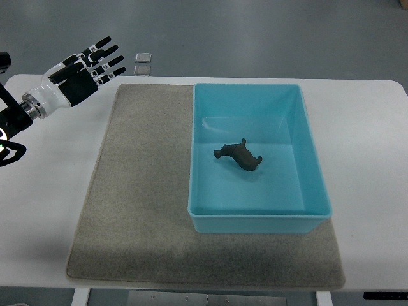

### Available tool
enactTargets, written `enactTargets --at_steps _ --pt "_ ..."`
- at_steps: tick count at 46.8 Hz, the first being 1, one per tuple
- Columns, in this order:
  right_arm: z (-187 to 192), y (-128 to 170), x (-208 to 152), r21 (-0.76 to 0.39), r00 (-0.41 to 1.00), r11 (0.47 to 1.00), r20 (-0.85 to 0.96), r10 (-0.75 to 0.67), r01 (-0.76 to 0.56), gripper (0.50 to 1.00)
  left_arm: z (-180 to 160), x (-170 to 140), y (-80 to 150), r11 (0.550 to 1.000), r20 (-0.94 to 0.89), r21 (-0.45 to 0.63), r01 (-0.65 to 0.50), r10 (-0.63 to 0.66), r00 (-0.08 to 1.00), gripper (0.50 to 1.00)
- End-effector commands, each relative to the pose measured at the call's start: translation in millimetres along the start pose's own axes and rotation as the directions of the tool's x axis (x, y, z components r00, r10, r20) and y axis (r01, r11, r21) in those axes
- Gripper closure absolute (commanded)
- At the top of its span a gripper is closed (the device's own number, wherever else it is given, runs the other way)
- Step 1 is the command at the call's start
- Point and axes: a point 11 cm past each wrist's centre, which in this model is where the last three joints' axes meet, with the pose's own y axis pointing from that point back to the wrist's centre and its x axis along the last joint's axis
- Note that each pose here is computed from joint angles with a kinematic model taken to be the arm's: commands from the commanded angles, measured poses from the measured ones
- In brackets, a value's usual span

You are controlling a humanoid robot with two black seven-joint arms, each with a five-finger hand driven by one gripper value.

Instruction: Place brown hippo in blue box with left hand

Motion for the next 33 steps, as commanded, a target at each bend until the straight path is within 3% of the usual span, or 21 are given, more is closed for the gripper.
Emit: enactTargets --at_steps 1,33 --pt "0.0 0.0 0.0 0.0 1.0 1.0 0.0 0.0 0.0 0.564 0.2 0.0 0.0 1.0 -0.004 -0.008 0.0 0.0 1.0 0.5" --pt "1.5 0.0 -0.1 0.0 1.0 1.0 0.004 0.0 0.0 0.564 5.1 0.8 1.2 0.999 -0.033 -0.031 -0.01 0.009 0.999 0.5"
